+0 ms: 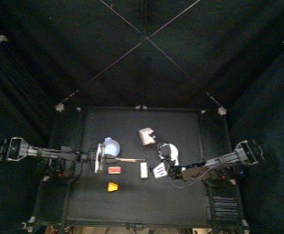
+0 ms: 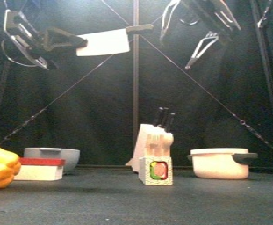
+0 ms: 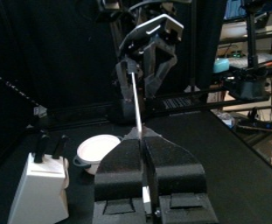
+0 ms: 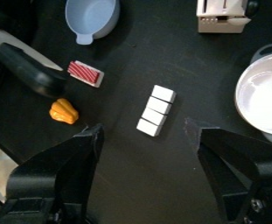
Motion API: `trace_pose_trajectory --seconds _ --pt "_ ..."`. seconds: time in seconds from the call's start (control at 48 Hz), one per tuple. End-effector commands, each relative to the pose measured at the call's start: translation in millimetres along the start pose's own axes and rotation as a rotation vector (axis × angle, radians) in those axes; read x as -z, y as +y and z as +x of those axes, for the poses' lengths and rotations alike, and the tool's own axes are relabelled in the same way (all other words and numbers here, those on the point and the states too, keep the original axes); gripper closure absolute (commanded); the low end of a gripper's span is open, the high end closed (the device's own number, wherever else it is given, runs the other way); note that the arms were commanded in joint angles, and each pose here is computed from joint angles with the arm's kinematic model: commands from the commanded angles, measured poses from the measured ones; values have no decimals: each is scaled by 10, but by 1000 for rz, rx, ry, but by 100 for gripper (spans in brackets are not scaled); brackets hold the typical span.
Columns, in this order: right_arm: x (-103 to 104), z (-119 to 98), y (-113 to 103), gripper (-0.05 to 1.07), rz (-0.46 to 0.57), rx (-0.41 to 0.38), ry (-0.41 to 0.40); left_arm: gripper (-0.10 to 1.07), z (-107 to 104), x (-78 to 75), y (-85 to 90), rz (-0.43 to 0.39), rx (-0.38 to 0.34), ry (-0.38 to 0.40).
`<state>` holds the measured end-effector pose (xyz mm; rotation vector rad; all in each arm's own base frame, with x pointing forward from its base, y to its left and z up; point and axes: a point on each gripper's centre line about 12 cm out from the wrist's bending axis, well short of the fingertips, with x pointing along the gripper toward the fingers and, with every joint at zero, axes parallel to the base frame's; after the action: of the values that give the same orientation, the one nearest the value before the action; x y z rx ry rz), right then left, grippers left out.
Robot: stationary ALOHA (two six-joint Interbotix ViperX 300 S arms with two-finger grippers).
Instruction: Grab cleaver with both hands
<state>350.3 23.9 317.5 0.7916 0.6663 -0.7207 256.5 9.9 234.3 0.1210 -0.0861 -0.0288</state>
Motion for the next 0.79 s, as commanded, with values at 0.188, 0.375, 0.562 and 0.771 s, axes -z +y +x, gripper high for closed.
trace_pose_trajectory --seconds 0.188,0.375,0.562,0.771 --pt "-385 -262 54 1 -178 -89 -76 76 25 34 46 1 -16 51" --pt "-398 -262 141 1 -439 -172 -156 76 31 43 53 0 -19 62" --pt "-313 -125 132 1 -651 -194 -194 76 45 41 62 -4 -23 62" --pt "-209 40 49 1 -790 -178 -228 76 47 48 69 -15 -32 64"
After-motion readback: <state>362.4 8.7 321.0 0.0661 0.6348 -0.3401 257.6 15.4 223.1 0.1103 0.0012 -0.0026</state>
